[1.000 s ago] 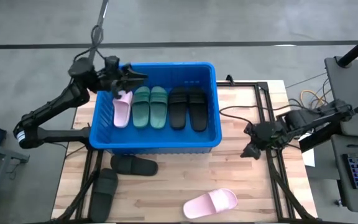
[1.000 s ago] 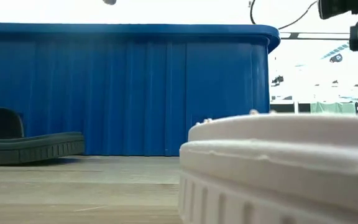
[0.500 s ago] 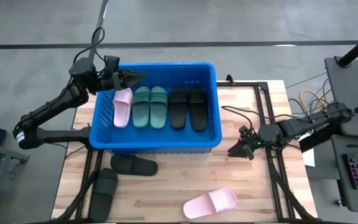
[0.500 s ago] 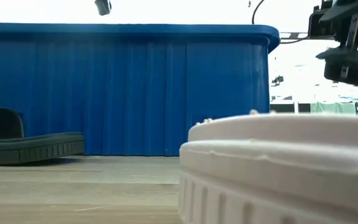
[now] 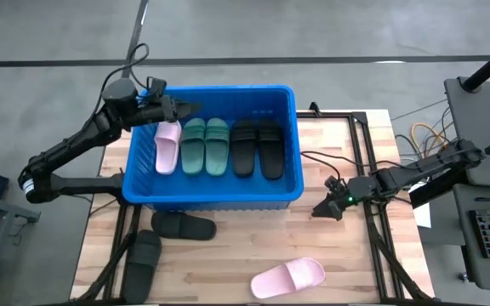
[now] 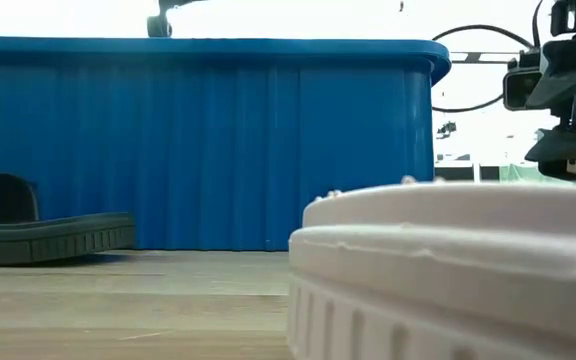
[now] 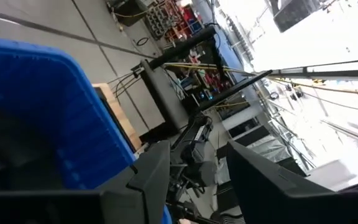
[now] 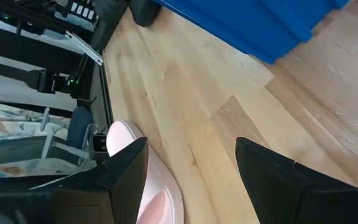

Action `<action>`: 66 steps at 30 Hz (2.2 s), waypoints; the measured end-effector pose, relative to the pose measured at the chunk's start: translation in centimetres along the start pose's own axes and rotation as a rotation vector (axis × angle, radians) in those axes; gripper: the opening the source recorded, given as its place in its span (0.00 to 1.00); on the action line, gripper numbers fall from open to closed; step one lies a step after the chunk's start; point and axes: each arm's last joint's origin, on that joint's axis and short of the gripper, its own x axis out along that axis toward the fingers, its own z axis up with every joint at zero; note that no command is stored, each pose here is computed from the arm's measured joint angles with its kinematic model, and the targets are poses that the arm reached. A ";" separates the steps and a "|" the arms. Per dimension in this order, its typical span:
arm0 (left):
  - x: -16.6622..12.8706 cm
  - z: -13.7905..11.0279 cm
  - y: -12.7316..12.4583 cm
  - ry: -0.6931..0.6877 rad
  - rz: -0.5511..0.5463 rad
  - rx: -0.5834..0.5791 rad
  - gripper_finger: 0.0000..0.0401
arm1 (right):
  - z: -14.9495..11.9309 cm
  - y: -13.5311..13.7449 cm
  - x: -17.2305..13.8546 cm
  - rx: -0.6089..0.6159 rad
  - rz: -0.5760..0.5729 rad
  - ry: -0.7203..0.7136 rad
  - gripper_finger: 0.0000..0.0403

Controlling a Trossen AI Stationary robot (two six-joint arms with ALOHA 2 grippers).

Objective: Pick and place slides into bin
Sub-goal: Put the pink slide into the blue bin

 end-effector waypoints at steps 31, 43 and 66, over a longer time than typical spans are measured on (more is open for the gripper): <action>1.2 0.7 -1.1 -0.010 -0.217 0.331 0.36 | -4.0 1.9 0.0 0.337 0.013 0.069 0.56; 1.4 1.0 -1.9 -0.080 -0.312 0.411 0.36 | -4.6 6.8 3.0 0.355 -0.098 0.097 0.56; 1.4 0.9 -1.9 -0.055 -0.332 0.409 0.36 | -12.7 10.7 8.5 0.446 -0.228 0.001 0.56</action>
